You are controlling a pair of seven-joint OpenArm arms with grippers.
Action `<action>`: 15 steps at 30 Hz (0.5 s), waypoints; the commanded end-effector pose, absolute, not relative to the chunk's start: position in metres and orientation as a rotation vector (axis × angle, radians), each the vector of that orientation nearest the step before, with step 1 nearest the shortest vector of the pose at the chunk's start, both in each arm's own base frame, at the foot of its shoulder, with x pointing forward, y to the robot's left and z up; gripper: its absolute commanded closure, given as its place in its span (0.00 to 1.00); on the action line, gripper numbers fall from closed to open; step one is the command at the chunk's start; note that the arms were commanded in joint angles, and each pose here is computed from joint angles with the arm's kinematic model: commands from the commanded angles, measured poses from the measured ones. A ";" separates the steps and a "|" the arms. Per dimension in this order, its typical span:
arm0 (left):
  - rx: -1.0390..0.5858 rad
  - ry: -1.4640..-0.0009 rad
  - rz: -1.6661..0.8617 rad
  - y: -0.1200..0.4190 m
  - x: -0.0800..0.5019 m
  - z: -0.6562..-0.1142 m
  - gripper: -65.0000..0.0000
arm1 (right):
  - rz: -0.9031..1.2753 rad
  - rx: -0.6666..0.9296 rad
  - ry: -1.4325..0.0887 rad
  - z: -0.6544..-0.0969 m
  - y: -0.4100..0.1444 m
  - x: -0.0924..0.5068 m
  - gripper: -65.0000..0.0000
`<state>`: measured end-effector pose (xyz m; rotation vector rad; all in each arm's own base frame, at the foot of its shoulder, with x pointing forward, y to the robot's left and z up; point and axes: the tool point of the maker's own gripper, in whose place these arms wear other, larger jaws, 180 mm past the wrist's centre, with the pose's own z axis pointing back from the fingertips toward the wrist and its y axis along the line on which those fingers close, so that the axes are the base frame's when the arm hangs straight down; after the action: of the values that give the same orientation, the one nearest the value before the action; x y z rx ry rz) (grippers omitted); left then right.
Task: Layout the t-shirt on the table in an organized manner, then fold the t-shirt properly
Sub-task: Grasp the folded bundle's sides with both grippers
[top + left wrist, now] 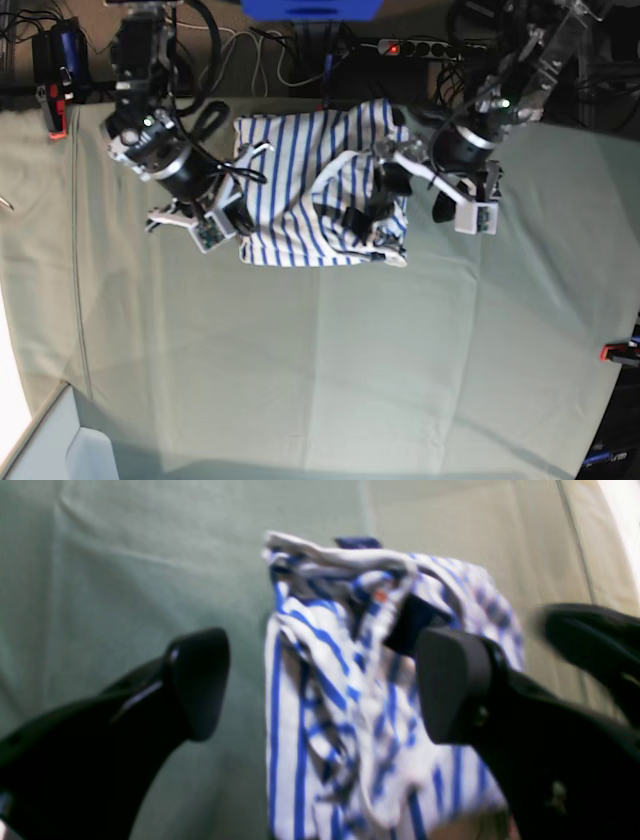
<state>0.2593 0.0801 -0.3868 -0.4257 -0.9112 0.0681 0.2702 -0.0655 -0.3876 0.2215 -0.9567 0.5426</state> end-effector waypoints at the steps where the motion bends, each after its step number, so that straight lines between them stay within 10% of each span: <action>1: -0.439 -0.941 0.071 0.078 0.266 -0.380 0.13 | 0.545 0.229 -1.024 -0.369 -0.063 0.277 1.00; 15: -0.439 -0.843 0.105 0.070 0.268 -0.431 0.13 | 0.558 0.216 -0.993 -0.374 -0.069 0.261 1.00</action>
<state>0.2571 0.0707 -0.4430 -0.4279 -0.7973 0.1070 0.2538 -0.0725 -0.3865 0.2006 -0.9394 0.5591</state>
